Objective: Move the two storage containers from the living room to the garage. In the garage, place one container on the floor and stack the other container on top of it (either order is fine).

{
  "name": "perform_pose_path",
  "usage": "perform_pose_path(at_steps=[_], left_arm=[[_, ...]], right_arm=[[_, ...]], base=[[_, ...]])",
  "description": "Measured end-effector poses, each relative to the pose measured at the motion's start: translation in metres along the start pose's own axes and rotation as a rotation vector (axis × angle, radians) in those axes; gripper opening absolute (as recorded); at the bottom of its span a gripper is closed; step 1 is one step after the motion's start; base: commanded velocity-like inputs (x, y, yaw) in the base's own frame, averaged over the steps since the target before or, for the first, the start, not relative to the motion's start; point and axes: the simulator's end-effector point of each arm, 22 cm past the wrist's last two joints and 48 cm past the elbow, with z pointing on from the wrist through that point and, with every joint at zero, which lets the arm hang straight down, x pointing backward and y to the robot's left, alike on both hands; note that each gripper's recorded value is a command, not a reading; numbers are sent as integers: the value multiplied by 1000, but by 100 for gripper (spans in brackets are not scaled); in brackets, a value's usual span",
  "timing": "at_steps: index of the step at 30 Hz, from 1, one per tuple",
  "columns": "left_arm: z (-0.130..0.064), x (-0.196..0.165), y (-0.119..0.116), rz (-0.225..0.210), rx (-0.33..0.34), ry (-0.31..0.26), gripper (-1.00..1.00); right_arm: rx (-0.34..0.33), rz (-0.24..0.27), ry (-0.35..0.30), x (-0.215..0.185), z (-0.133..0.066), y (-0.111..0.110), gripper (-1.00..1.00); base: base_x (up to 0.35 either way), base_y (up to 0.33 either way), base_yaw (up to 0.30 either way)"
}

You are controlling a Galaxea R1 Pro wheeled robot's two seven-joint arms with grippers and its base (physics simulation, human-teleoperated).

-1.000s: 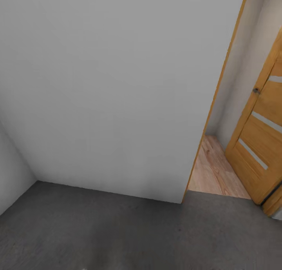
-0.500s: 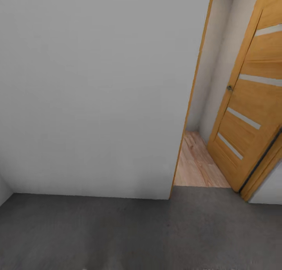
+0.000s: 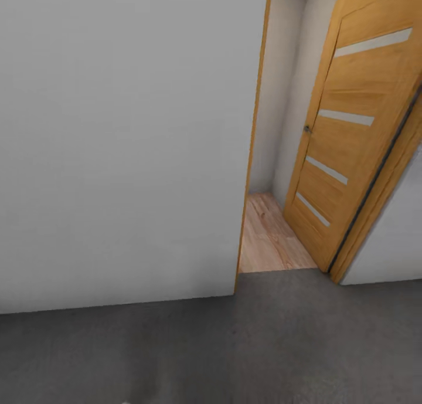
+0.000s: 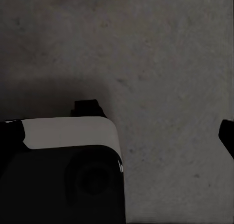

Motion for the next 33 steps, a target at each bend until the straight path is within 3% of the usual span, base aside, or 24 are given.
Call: perform_pose_path(at_steps=[33], left_arm=[[0,2,-9,2,12,3,100]], right_arm=[[0,1,0,0,0,0,100]], base=[[0,0,-289]])
